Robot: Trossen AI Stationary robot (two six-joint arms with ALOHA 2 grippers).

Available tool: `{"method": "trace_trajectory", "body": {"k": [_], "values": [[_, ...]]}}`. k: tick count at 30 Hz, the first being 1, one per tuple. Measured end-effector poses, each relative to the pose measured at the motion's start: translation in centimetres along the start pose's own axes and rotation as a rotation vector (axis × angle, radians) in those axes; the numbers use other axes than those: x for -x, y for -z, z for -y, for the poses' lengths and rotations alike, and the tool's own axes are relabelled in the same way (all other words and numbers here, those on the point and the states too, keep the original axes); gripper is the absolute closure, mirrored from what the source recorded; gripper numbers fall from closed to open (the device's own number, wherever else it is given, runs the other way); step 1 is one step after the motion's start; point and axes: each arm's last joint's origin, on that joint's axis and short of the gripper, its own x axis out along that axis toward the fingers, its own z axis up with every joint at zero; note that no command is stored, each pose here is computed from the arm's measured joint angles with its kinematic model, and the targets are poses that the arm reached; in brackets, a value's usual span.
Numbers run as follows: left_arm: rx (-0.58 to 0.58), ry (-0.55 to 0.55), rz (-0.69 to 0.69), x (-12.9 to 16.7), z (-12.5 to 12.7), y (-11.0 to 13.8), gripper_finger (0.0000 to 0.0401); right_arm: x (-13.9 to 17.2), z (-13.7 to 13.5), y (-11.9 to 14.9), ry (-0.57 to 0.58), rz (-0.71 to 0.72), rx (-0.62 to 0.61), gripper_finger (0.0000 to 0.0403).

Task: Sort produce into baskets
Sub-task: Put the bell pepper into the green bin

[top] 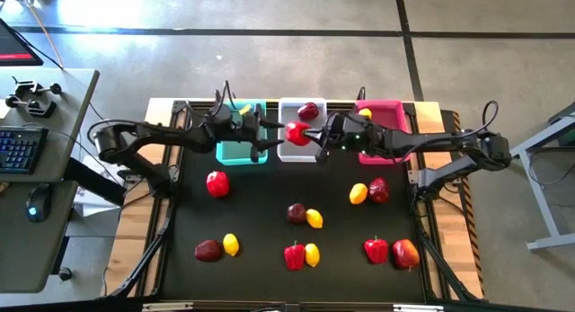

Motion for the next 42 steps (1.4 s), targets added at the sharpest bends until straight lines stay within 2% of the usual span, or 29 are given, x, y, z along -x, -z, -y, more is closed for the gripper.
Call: {"method": "trace_trajectory", "body": {"k": [9, 16, 26, 31, 34, 36, 42], "values": [[-0.236, -0.292, -0.117, -1.3, 2.1, -1.4, 0.0128, 0.0, 0.2, -0.8, 0.0, 0.084, -0.06, 0.04], [-0.364, -0.34, -0.142, -2.1, 3.5, -2.2, 0.0125, 0.0, 0.0, -1.1, -0.049, 0.106, -0.088, 0.04], [-0.398, -0.347, -0.215, -2.4, 3.2, -2.3, 0.0125, 0.1, -0.4, -1.1, -0.191, 0.09, -0.086, 0.0401], [-0.436, -0.337, -0.233, -2.4, 3.2, -2.2, 0.0128, 0.1, -0.5, -1.1, -0.214, 0.082, -0.082, 0.0401], [-0.413, -0.293, -0.25, -2.4, 3.2, -1.9, 0.0147, 0.1, -0.2, -1.0, -0.217, 0.072, -0.083, 0.0401], [-0.378, -0.276, -0.263, -2.3, 2.9, -1.7, 0.0175, 0.0, 0.1, -1.0, -0.209, 0.064, -0.084, 0.0401], [-0.295, -0.269, -0.315, -0.9, 1.7, -0.7, 0.0308, -0.1, 0.9, -0.8, -0.179, 0.05, -0.068, 0.0401]]}}
